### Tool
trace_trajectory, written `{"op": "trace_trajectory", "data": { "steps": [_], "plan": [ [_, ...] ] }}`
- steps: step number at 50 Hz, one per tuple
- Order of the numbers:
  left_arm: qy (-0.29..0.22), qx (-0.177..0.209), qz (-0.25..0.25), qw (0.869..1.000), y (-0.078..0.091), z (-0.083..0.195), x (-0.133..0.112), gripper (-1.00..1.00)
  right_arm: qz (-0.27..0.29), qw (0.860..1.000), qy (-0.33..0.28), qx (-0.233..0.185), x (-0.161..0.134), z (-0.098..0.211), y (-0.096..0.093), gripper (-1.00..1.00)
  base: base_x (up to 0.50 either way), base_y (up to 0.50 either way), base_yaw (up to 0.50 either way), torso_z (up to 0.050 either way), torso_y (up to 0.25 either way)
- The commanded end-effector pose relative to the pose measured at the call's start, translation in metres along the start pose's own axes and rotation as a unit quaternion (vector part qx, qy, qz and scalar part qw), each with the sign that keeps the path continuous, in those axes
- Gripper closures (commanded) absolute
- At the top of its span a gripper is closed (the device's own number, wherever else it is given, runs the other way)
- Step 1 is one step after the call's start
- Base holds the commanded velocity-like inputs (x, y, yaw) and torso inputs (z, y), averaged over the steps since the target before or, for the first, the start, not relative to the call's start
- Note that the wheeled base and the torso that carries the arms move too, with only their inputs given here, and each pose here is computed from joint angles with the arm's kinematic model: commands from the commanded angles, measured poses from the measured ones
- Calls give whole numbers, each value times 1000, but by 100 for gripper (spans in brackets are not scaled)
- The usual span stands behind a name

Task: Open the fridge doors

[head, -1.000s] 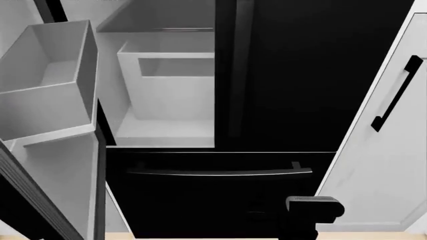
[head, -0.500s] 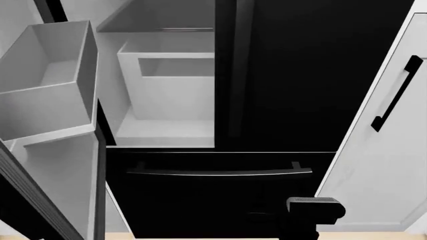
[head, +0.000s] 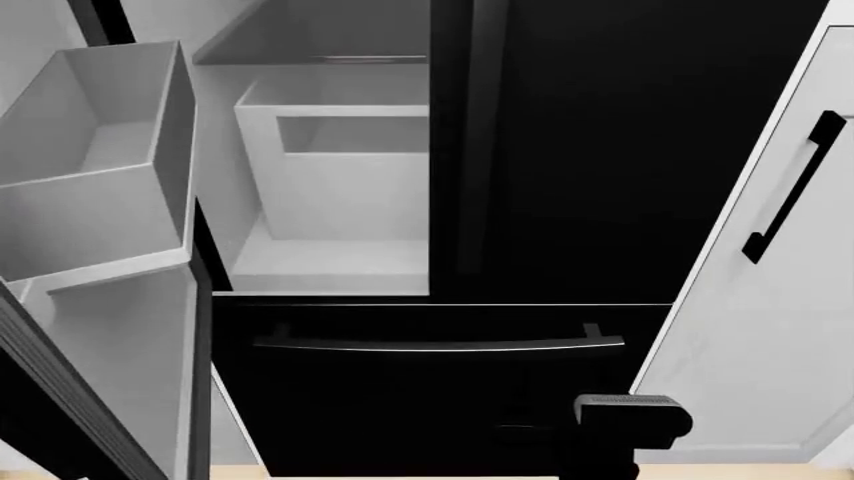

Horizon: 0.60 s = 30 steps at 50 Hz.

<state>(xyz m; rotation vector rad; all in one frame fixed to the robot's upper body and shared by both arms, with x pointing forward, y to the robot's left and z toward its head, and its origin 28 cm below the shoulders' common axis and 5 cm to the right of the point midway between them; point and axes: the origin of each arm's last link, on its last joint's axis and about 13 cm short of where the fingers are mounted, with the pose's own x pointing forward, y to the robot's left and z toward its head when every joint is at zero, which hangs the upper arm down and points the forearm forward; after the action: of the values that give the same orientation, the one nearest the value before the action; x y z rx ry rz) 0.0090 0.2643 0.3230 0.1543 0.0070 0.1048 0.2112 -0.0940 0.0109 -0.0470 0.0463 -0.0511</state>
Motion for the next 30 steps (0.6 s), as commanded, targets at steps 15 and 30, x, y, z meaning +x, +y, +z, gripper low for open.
{"op": "trace_trajectory", "data": {
  "steps": [15,30],
  "plan": [
    [-6,2,-141,990,-12,-3,63,-100,2,1000,2,8,0,0,-1,-100,0,0,0,0,0],
    [8,0,-170,985,-14,-22,86,-100,1,1000,3,12,0,0,-1,-100,0,0,0,0,0]
  ]
}}
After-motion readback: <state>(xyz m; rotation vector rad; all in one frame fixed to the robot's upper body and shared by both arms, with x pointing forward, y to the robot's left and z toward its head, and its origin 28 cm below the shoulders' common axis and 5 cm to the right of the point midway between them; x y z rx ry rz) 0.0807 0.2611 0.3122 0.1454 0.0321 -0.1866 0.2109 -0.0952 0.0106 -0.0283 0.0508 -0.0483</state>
